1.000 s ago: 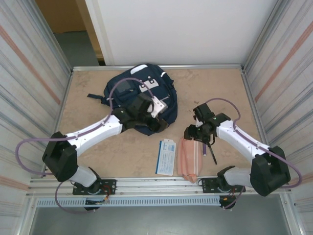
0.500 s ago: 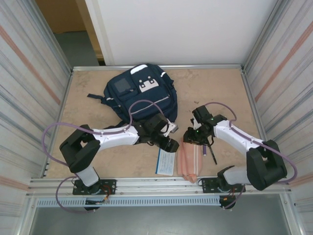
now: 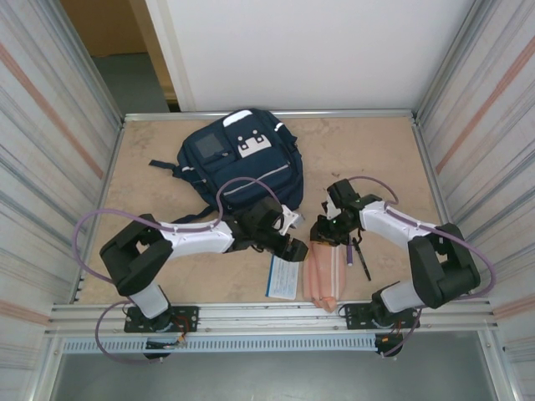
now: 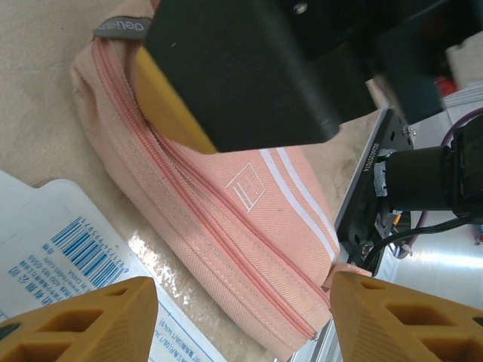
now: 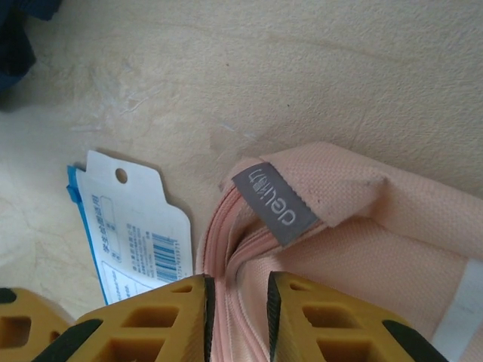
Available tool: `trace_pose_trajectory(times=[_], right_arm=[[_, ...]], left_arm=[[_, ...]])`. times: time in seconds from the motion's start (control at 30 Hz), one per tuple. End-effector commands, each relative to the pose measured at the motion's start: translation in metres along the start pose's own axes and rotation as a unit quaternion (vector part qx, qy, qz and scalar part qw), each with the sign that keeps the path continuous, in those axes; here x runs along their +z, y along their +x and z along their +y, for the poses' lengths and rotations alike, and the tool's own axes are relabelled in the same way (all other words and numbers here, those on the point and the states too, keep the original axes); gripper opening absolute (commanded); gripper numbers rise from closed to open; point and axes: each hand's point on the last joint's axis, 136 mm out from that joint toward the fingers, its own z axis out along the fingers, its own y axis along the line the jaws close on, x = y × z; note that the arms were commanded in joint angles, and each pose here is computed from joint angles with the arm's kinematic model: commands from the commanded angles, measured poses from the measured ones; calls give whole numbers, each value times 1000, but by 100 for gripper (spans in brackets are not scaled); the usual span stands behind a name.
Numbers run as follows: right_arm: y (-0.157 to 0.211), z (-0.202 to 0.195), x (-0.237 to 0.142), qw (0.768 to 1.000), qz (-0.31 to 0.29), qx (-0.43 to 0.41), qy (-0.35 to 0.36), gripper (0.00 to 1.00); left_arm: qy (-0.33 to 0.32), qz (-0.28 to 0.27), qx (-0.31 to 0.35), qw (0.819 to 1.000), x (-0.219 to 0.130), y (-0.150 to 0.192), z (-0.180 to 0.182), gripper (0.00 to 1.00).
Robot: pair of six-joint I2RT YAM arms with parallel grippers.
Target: Pack the student bag
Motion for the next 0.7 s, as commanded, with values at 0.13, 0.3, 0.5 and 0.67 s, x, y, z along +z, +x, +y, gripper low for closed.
trace_pose_trajectory(times=[0.13,0.3,0.5,0.67], right_arm=[[8,-5,19,1000,21,-6,-7,14],[6,9,7,999,14,-3,-48,0],[-5,50,-39,990,-35,-22,-133,0],[-11,76,-76,979,-77,-45,-182,0]], left_arm=[[17,12,-16,1000,12,5,2,61],[17,9,-26,999,14,4,3,62],[10,-4,-17,1000,1,-7,3,66],[-38,10,2,999,-4,-13,20,67]])
